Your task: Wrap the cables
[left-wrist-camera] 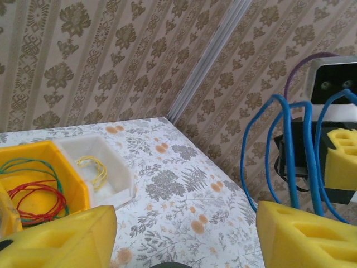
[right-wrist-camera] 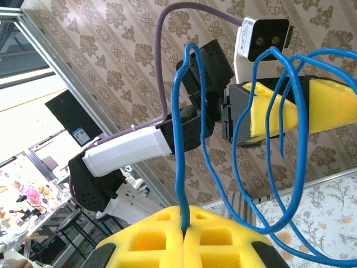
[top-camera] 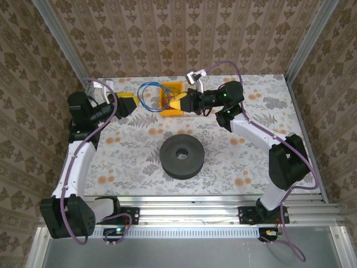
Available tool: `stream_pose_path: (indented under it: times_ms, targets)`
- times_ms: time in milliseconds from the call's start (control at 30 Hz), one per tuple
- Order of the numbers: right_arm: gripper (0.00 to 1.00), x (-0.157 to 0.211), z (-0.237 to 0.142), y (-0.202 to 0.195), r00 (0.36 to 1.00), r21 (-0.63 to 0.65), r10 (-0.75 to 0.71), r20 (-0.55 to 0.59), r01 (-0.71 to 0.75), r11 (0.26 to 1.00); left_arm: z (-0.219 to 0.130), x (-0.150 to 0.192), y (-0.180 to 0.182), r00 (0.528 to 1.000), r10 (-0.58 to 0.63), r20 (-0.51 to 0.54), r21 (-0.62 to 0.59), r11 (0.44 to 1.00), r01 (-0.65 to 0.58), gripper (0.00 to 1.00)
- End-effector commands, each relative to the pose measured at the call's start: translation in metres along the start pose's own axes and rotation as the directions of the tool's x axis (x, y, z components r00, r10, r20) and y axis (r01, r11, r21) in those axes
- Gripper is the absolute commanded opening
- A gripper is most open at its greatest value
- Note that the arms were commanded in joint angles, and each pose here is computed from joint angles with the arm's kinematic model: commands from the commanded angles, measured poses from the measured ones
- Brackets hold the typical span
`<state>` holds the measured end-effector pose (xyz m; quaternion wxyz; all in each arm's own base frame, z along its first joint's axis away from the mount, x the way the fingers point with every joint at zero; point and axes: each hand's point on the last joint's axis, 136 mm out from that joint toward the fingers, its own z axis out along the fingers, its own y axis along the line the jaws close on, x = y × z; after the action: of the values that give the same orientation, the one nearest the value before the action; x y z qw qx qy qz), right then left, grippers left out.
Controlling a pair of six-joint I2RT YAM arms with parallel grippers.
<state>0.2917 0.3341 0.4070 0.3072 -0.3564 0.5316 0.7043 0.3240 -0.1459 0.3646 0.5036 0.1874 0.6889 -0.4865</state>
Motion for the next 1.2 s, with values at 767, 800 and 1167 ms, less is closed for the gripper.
stream_pose_path:
  times_ms: [767,800,1167]
  targets:
    - [0.0,-0.006,0.005,-0.026,0.998,0.001,0.023,0.052,-0.023,1.0,-0.004,-0.008,-0.019,0.999,0.032,0.029,0.077,0.996,-0.034,0.67]
    - [0.0,-0.007,0.005,-0.026,0.998,0.002,0.026,0.054,-0.026,1.0,-0.003,-0.007,-0.018,0.999,0.029,0.028,0.076,0.997,-0.031,0.67]
    - [0.0,-0.017,0.001,-0.009,0.997,-0.012,-0.011,0.077,0.012,1.0,-0.002,0.003,-0.004,1.0,0.003,0.021,0.03,1.0,-0.004,0.8]
